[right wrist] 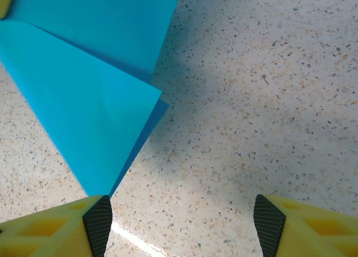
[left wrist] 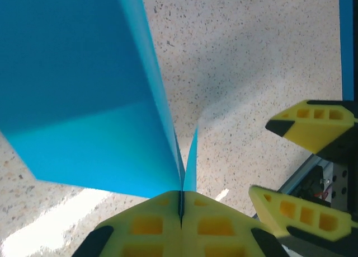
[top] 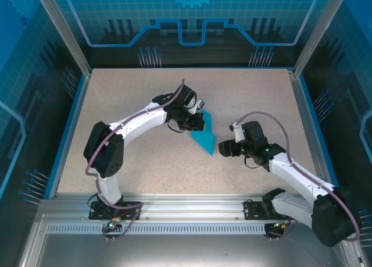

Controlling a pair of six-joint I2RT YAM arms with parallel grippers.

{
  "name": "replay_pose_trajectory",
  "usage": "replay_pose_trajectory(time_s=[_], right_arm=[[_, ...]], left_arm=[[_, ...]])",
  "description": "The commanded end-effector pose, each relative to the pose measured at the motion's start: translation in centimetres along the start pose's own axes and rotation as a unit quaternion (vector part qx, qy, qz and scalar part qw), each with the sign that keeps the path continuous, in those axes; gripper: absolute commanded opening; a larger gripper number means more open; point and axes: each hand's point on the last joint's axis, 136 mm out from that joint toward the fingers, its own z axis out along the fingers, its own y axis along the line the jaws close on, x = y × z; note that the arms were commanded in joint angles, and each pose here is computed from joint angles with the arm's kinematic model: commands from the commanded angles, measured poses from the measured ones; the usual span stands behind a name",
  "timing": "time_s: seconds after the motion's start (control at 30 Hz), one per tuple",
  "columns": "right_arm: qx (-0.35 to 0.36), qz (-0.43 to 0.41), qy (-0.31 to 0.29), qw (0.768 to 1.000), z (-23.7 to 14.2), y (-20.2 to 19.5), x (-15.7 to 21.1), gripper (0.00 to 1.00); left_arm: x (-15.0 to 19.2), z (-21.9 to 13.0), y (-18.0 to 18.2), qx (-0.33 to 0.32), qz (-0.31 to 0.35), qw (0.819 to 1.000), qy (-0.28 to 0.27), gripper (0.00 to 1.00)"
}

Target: Fold a paper plane with a square sheet of paper (fold left side to right side)

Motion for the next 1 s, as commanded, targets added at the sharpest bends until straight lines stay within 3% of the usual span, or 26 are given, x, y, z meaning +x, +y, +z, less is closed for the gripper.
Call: replay_pose_trajectory(time_s=[0.0, 0.27, 0.7, 0.97], right_arm=[[0.004, 0.015, 0.002, 1.0, -0.2, -0.5, 0.5, 0.7], [-0.035, 0.012, -0.021, 0.999, 0.8, 0.9, 0.0, 0.6], [-0.03, -0.074, 0.009, 0.997, 5.7, 4.3, 0.8, 0.57], [-0.008, -0.077, 0.029, 0.997, 7.6, 4.0, 1.3, 0.52]], left_arm=[[0.6, 2.4, 2.0, -0.027, -0.035, 0.999, 0.029, 0.03], [0.5, 5.7, 3.9, -0.035, -0.06, 0.997, 0.045, 0.03], [0.2, 5.7, 3.8, -0.028, -0.07, 0.996, 0.047, 0.03], [0.0, 5.5, 3.5, -0.022, -0.074, 0.996, 0.047, 0.03]])
